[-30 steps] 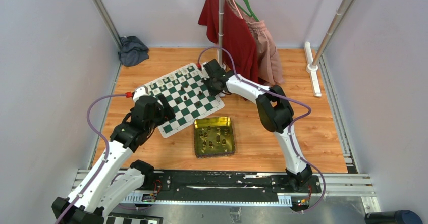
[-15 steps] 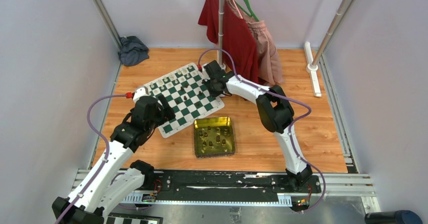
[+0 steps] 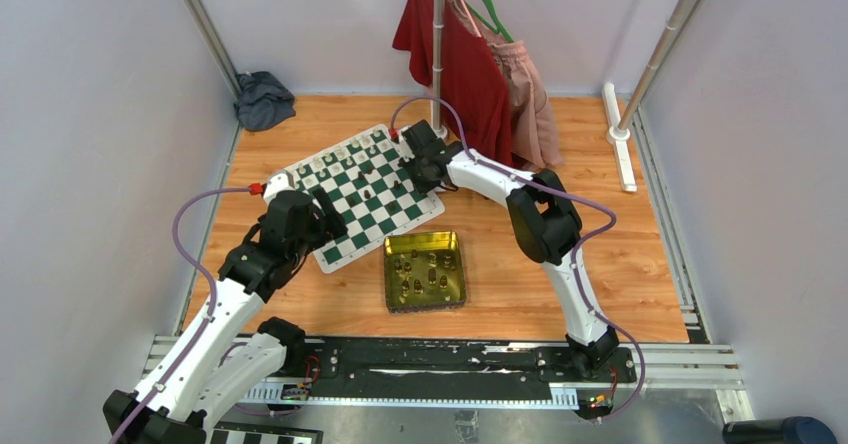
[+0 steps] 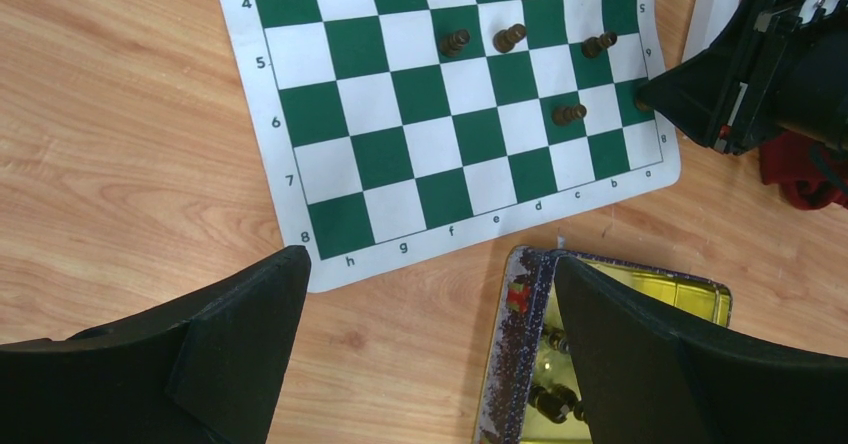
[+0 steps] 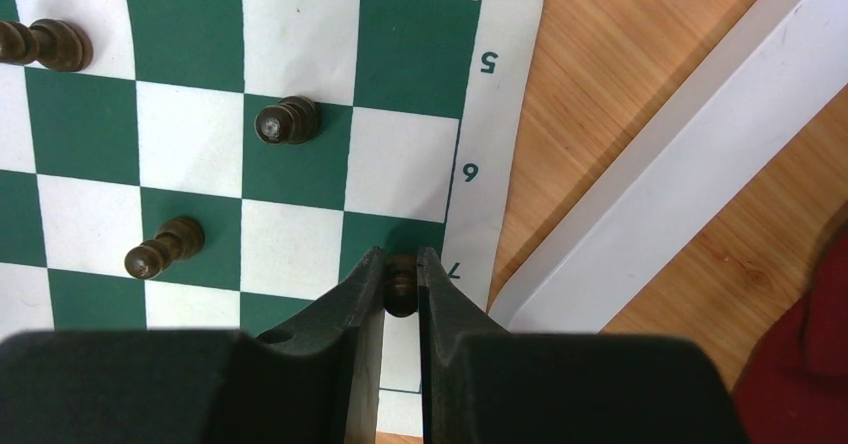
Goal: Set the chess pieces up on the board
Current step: Move the chess piece to the chessboard.
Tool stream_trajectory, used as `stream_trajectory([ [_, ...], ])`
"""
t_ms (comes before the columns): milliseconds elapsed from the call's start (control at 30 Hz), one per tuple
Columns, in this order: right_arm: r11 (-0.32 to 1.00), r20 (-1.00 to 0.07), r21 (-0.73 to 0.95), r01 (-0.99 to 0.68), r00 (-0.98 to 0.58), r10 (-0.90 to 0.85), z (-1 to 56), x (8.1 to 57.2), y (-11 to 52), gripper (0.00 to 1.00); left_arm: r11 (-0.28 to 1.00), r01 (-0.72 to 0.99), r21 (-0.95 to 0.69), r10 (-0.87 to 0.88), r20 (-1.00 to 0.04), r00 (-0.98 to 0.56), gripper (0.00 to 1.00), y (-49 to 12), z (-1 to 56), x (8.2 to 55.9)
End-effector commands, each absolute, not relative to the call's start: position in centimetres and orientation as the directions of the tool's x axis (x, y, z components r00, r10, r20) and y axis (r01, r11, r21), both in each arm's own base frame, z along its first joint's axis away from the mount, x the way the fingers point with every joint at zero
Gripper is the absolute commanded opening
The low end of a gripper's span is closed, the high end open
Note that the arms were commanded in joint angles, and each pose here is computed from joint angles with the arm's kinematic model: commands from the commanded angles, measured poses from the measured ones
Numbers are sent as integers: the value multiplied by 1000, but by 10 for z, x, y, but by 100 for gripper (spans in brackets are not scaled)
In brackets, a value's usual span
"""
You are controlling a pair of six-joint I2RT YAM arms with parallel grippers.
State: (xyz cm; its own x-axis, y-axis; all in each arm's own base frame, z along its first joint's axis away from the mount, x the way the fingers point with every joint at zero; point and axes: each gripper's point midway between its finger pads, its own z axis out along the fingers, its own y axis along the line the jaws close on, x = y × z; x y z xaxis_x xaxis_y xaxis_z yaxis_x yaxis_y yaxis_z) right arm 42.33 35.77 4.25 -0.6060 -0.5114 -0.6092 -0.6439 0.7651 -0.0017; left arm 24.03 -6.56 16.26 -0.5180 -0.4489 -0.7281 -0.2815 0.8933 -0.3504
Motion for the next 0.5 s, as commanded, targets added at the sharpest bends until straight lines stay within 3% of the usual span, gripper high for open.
stream_trajectory([
  [0,751,-640,5,-660,-579,-505,61,423,369,0,891,-298,-344,-453,-730,-512,100,-63,158,239],
  [467,742,-635,12,-670,-578,-512,57,419,374,0,891,-301,-339,-451,-729,-515,100,-62,156,239],
])
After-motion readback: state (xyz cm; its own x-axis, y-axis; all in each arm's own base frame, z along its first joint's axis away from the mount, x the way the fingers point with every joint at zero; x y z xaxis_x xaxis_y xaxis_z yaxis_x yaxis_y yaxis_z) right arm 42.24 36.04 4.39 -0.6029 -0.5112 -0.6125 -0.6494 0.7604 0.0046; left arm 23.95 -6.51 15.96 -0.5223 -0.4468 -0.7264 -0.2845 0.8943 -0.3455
